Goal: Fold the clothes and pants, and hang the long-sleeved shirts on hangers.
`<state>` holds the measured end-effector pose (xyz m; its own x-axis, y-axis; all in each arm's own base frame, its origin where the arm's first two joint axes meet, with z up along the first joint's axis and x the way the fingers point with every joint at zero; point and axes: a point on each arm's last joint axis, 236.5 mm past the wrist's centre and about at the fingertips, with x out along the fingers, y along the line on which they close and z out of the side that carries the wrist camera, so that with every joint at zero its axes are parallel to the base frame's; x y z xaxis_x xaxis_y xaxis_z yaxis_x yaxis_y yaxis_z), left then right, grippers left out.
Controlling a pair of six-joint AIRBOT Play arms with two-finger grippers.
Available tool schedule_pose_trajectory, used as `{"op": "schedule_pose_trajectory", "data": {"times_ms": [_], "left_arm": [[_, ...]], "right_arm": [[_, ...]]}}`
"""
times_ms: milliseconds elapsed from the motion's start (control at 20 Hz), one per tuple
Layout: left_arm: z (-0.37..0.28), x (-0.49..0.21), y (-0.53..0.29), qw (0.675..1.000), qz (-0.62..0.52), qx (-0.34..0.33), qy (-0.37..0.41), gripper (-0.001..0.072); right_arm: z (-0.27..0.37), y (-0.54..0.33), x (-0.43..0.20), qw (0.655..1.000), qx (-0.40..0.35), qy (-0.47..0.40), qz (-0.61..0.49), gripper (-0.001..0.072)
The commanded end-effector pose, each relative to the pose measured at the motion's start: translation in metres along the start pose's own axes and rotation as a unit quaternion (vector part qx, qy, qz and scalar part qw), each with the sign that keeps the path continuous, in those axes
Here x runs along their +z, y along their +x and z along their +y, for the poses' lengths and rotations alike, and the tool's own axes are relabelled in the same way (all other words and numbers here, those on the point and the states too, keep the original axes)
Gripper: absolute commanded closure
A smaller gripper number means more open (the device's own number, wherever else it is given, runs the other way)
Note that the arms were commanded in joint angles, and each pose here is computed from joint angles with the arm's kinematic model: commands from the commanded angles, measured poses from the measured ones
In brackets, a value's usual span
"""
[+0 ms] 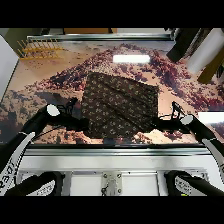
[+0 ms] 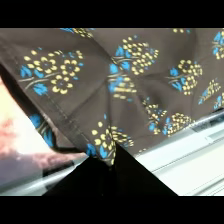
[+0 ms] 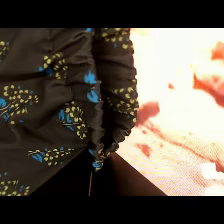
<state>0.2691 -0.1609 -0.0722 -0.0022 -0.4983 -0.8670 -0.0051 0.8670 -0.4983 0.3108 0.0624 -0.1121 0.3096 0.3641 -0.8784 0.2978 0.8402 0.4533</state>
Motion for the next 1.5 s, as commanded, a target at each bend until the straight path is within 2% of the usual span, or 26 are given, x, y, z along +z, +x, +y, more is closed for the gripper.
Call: {"op": "schedule_pose_trajectory", "data": {"times_ms": [0, 150, 300, 450, 550, 700, 800, 900, 950, 1100, 1250, 1350, 1450], "left_arm": [[0.008, 0.025, -0.029, 0.999, -0.038, -0.003, -0.015, 0.0704], [-0.011, 0.084, -0.15, 0.983, -0.184, -0.009, 0.014, 0.0704], [-0.066, 0.094, -0.311, 0.927, -0.364, 0.005, 0.089, 0.0704], [-0.137, 0.042, -0.443, 0.831, -0.53, 0.022, 0.169, 0.0704], [-0.175, -0.008, -0.495, 0.767, -0.606, 0.025, 0.209, 0.0704], [-0.211, -0.075, -0.533, 0.703, -0.668, 0.02, 0.242, 0.0704], [-0.219, -0.095, -0.545, 0.68, -0.692, 0.013, 0.242, 0.0704], [-0.216, -0.088, -0.542, 0.69, -0.685, 0.009, 0.235, 0.0705], [-0.209, -0.073, -0.533, 0.71, -0.667, 0.008, 0.225, 0.0705], [-0.174, 0.001, -0.482, 0.797, -0.575, 0.002, 0.183, 0.0705], [-0.131, 0.088, -0.387, 0.88, -0.454, -0.016, 0.136, 0.0704], [-0.098, 0.139, -0.312, 0.923, -0.371, -0.02, 0.098, 0.0704], [-0.073, 0.18, -0.246, 0.951, -0.302, -0.023, 0.067, 0.0704]], "right_arm": [[0.016, -0.024, 0.013, 0.998, 0.002, -0.062, -0.001, 0.07], [0.067, -0.099, 0.048, 0.988, 0.016, -0.151, -0.032, 0.07], [0.139, -0.212, 0.072, 0.969, 0.057, -0.21, -0.118, 0.07], [0.188, -0.319, 0.068, 0.942, 0.091, -0.227, -0.229, 0.07], [0.205, -0.371, 0.046, 0.925, 0.113, -0.226, -0.283, 0.07], [0.203, -0.398, -0.001, 0.926, 0.126, -0.209, -0.287, 0.07], [0.193, -0.397, -0.03, 0.941, 0.124, -0.184, -0.254, 0.07], [0.182, -0.387, -0.05, 0.958, 0.113, -0.159, -0.209, 0.07], [0.176, -0.38, -0.056, 0.966, 0.106, -0.147, -0.186, 0.07], [0.16, -0.344, -0.052, 0.985, 0.078, -0.116, -0.105, 0.07], [0.141, -0.281, -0.027, 0.995, 0.048, -0.092, -0.008, 0.07], [0.125, -0.23, -0.004, 0.995, 0.031, -0.081, 0.057, 0.07], [0.114, -0.178, 0.035, 0.995, 0.021, -0.055, 0.075, 0.07]]}}
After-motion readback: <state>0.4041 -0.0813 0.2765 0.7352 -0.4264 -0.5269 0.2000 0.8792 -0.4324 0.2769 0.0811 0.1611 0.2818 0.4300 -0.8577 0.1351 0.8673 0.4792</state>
